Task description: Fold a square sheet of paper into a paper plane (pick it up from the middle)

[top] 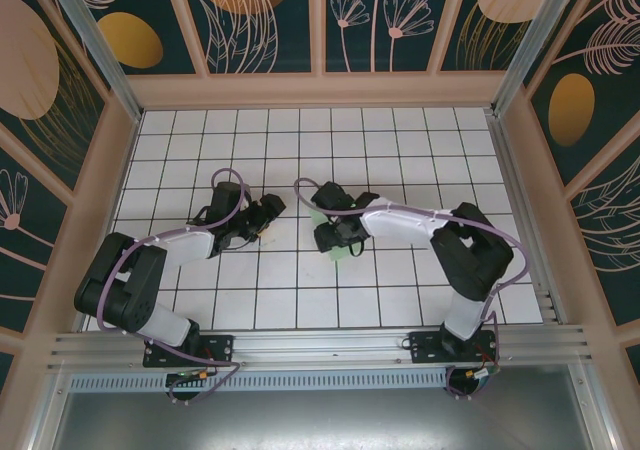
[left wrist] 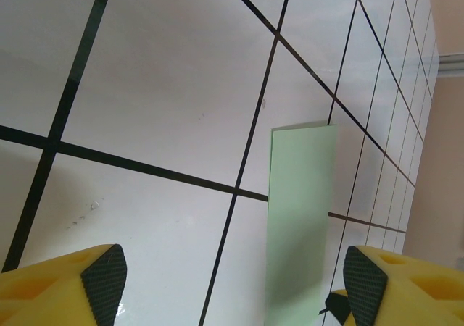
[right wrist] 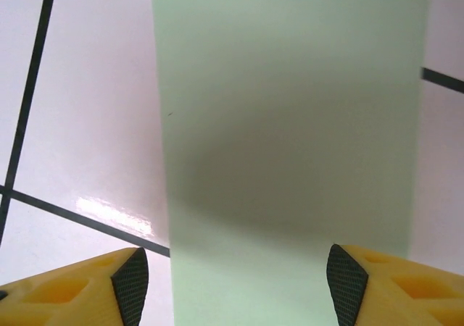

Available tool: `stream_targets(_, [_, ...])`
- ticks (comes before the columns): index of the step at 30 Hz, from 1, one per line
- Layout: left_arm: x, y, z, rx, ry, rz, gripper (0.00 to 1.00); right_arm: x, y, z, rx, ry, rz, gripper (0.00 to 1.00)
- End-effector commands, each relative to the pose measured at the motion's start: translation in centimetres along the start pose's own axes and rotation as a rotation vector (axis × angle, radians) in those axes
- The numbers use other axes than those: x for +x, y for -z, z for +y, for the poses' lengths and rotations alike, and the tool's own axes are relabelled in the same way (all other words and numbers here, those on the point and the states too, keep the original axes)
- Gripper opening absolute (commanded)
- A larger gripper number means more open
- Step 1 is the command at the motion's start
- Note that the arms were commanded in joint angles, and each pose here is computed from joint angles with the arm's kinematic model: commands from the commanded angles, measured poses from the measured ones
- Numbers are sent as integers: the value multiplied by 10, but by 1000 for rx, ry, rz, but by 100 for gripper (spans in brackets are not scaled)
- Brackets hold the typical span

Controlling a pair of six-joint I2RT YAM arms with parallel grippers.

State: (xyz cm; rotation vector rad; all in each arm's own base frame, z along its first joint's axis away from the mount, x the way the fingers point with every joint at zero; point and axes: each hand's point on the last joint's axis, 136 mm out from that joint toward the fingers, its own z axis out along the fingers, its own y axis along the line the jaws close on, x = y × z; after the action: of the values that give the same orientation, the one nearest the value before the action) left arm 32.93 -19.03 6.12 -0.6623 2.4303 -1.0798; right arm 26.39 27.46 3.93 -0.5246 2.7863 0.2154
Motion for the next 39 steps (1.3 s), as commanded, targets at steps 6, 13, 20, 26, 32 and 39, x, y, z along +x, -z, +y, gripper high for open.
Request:
stream_targets(6, [-2,1,2,-6,-13,-4,86,31,-14,-14,-101,-135,111,72])
stream_targets(13, [-1,3,4,-11,-21,-6,92,42,-15,2,-182,-190,157,73])
stream_targets(20, [-1,7,10,-38,-26,-25,99,34,3,22,-131,-140,115,72])
stream_targets(26, [-2,12,13,-58,-29,-42,99,9,13,15,27,-35,8,72])
stream_targets(32, [-3,14,14,-69,-31,-48,99,11,-1,26,12,22,40,74])
stream_targets(39, [-2,13,16,-73,-27,-44,99,23,-17,22,41,36,90,77])
